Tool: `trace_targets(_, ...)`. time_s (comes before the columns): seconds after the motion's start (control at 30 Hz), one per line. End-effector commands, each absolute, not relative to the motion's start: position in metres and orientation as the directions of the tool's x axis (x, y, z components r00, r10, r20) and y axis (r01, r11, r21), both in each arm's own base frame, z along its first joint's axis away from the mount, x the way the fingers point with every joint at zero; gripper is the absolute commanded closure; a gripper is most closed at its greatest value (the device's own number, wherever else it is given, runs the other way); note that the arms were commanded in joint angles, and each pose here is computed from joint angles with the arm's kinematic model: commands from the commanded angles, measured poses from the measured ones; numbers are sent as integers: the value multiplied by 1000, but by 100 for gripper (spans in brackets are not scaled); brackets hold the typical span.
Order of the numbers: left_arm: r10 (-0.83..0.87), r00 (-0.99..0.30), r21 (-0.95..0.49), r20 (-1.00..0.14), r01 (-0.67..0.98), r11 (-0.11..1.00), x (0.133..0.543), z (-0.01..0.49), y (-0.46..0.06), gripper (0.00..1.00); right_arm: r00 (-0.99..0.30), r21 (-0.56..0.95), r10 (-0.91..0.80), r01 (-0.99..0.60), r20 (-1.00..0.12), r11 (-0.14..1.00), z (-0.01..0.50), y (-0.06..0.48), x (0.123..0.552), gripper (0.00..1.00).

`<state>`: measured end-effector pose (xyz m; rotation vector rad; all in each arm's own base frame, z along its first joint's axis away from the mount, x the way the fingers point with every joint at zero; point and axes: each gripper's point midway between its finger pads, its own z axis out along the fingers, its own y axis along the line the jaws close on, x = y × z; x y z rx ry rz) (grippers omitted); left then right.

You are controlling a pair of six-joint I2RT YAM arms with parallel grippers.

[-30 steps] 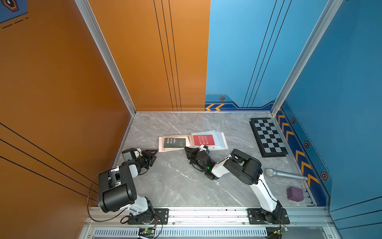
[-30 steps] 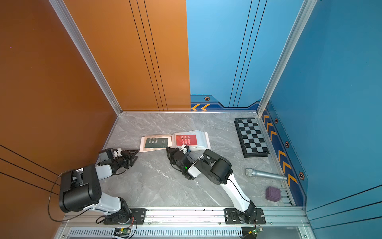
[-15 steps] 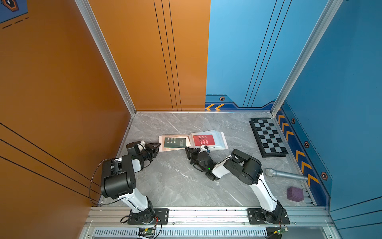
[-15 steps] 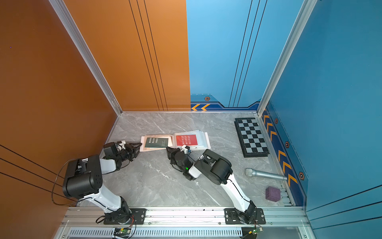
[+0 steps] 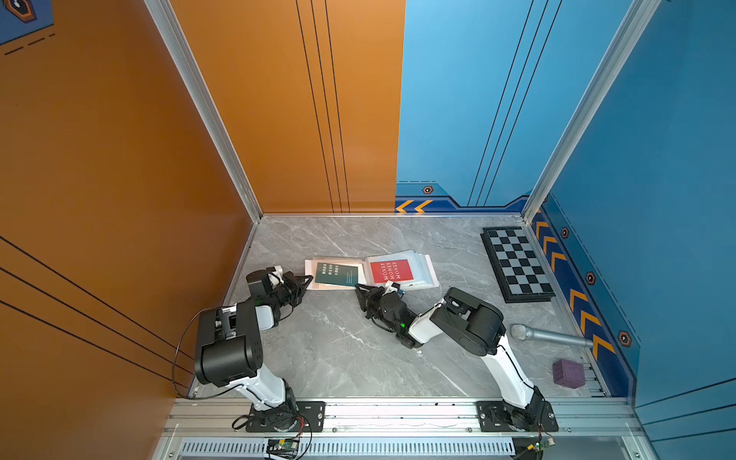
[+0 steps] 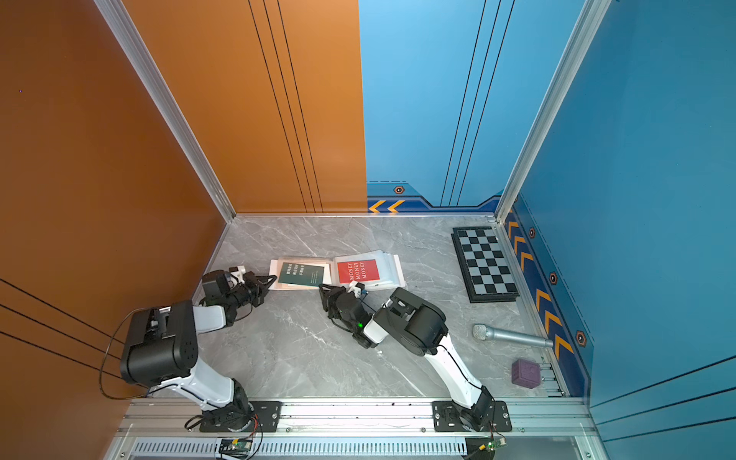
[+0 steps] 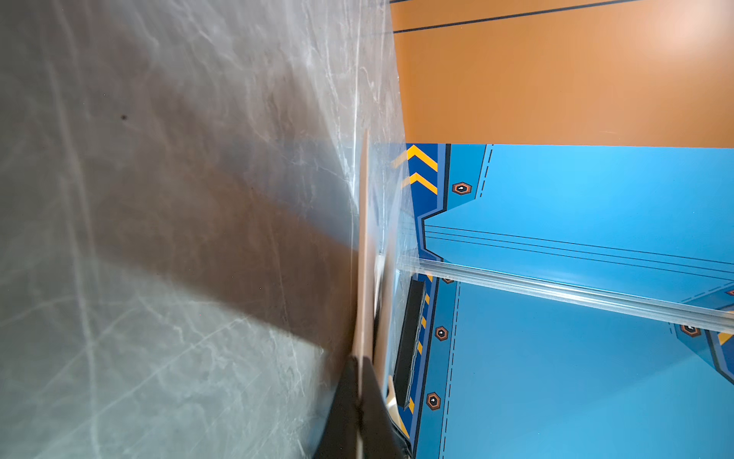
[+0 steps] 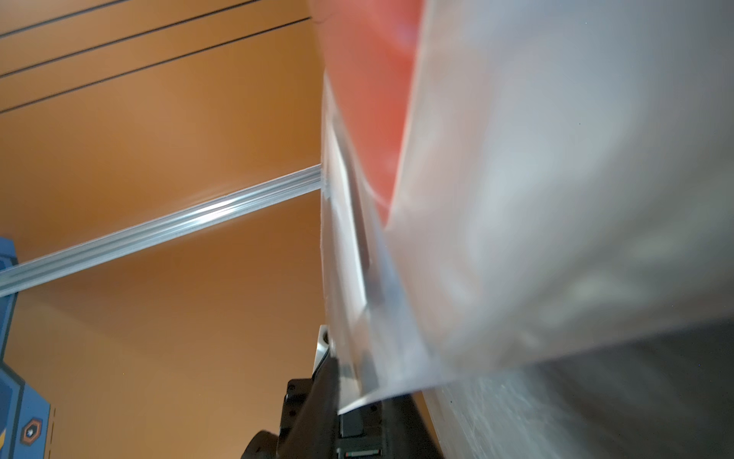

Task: Place the photos into the photo albums
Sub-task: Close the photo album at the center of the board.

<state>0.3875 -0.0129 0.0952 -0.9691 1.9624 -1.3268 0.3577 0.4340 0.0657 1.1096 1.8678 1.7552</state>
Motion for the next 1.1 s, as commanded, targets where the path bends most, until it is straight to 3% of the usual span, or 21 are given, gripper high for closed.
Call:
trace_targets(0.0,-816,-567,-939,-111,-208,272,386,103,-10,100,-668,939,703,344,244,0,70,431,343,59)
trace_targets(0.1,-814,-569,-939,-118,-203,278,384,104,-10,100,-691,933,693,352,203,78,70,418,337,54)
trace_targets(0.4,-792,-592,-911,-153,-226,345,382,108,-12,100,-714,941,690,302,119,149,89,363,334,52)
trace_targets(0.67,-669,-684,-756,-291,-264,599,370,127,-26,100,-686,908,728,311,9,282,85,272,390,56)
trace_targets(0.93,-574,-742,-673,-346,-230,703,367,149,-45,100,-773,689,614,358,-160,630,58,171,417,56)
trace_targets(1.07,-541,-767,-680,-345,-193,707,375,157,-67,100,-833,608,536,356,-137,709,35,159,420,59)
